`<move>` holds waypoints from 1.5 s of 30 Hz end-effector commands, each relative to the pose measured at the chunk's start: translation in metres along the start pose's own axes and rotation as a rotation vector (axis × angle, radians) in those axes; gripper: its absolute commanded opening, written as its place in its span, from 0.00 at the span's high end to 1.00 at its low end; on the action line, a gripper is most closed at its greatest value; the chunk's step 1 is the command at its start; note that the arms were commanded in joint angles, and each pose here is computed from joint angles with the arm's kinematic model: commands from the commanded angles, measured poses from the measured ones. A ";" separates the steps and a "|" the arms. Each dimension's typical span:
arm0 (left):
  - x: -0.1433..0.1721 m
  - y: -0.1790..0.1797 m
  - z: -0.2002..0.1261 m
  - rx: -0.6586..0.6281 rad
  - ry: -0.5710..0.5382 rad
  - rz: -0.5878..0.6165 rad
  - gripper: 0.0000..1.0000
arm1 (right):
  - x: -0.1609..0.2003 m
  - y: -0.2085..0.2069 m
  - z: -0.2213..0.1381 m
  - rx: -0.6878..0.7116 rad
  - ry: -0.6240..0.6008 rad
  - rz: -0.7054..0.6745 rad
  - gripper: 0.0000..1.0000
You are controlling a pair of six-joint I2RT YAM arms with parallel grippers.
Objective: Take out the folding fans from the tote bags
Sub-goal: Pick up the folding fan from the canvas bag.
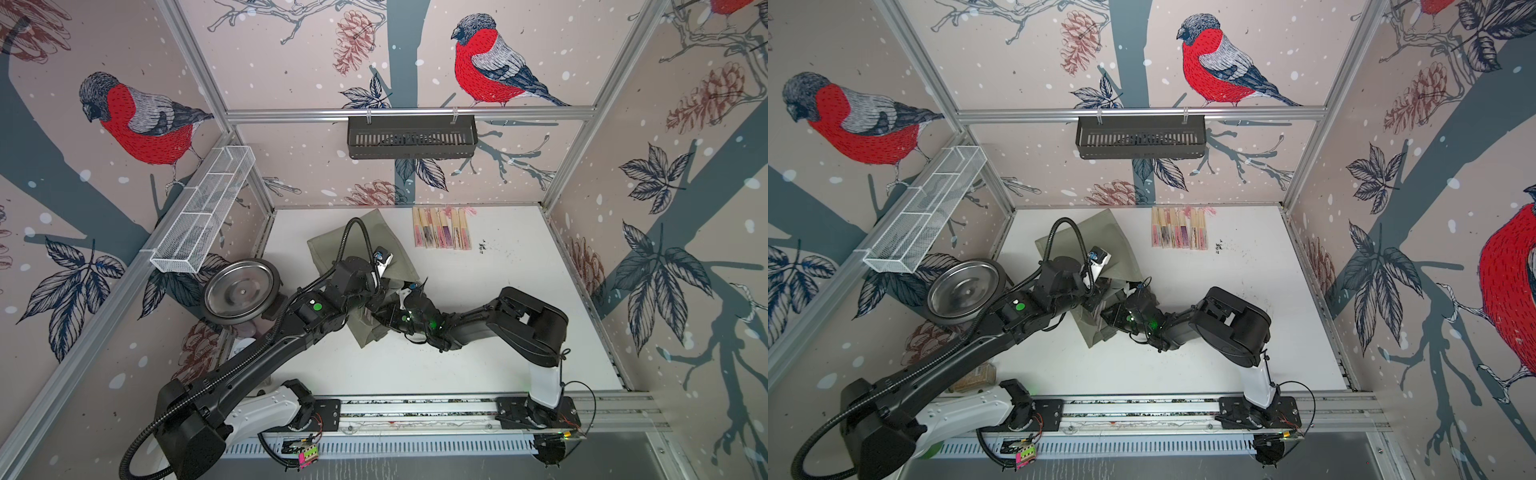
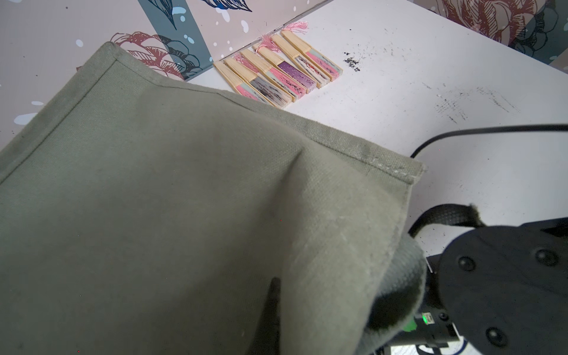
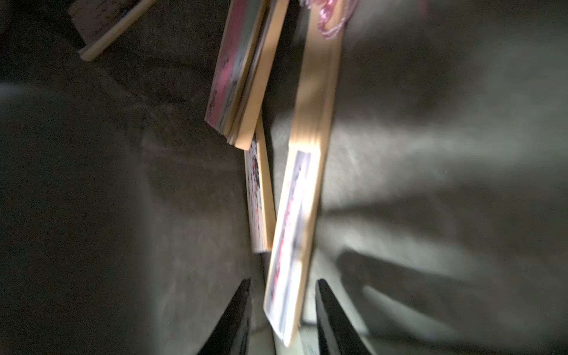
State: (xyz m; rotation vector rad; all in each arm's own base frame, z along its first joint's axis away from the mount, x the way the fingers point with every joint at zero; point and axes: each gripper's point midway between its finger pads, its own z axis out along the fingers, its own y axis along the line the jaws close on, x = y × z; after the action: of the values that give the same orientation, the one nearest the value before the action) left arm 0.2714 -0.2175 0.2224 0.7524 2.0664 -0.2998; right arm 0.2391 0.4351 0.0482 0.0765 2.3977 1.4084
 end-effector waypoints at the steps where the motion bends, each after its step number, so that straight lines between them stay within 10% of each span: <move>1: -0.007 -0.001 0.000 0.004 -0.025 -0.002 1.00 | -0.001 0.001 0.010 -0.022 0.008 0.020 0.64; 45: -0.007 -0.002 0.000 0.003 -0.024 0.005 1.00 | 0.012 0.003 0.040 -0.108 0.162 0.050 0.86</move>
State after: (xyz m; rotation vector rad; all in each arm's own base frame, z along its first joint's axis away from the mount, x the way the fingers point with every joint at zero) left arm 0.2735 -0.2159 0.2213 0.7447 2.0686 -0.2761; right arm 0.2429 0.4804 0.0350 0.0136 2.4261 1.6766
